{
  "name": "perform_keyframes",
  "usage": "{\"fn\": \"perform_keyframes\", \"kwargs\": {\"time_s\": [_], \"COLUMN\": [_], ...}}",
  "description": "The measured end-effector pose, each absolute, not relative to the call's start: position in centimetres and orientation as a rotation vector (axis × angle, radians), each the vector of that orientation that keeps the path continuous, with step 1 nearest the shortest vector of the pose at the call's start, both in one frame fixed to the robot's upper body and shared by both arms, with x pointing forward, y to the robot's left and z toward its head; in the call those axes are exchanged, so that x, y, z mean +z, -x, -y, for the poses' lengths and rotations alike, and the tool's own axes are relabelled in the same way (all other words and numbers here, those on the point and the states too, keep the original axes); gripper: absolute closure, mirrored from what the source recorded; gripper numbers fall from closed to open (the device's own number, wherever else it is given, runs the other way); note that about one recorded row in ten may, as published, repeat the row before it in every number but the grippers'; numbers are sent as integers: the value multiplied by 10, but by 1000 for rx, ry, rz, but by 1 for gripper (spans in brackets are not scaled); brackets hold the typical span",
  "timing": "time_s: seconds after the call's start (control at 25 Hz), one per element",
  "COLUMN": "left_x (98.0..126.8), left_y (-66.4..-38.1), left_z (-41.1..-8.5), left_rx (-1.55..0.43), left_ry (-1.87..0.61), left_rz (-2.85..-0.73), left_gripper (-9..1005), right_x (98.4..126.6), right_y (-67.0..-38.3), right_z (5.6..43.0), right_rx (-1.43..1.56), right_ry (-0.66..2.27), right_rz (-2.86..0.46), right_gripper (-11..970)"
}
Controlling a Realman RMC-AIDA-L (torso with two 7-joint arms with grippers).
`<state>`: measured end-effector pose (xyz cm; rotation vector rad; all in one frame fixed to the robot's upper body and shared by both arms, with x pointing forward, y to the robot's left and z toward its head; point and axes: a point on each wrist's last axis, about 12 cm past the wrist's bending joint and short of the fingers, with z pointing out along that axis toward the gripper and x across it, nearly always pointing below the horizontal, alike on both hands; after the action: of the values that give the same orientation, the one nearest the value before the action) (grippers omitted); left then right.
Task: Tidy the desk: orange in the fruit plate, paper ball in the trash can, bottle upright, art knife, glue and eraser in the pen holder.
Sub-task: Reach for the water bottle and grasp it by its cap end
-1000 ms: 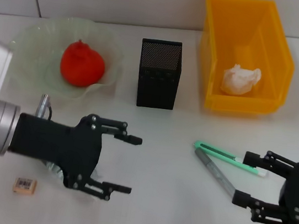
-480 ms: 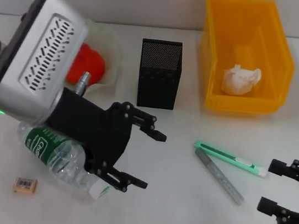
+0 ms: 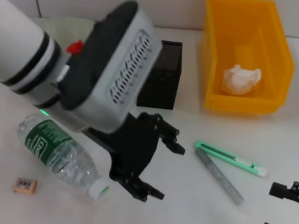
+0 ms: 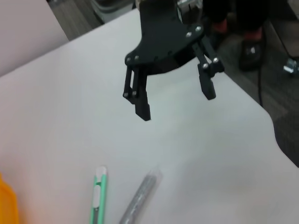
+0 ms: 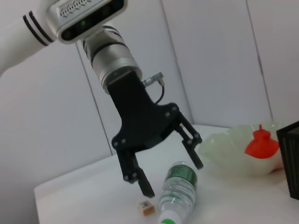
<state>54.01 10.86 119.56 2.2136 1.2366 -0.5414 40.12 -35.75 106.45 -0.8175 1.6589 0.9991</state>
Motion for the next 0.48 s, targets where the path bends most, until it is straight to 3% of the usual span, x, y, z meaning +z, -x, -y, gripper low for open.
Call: {"fn": "perform_keyframes", "kwargs": {"time_s": [0.48], "left_x": [1186], "left_y": [-534], "left_z": [-99], "left_rx": [-239], "left_ry": [-2489], "left_rz": [-1164], "left_gripper": [298], "right_x": [1062], "right_y": [-391], "right_z": [365], "right_rx": [965], "right_ry": [754], "right_rz": [-1666], "right_gripper": [125]}}
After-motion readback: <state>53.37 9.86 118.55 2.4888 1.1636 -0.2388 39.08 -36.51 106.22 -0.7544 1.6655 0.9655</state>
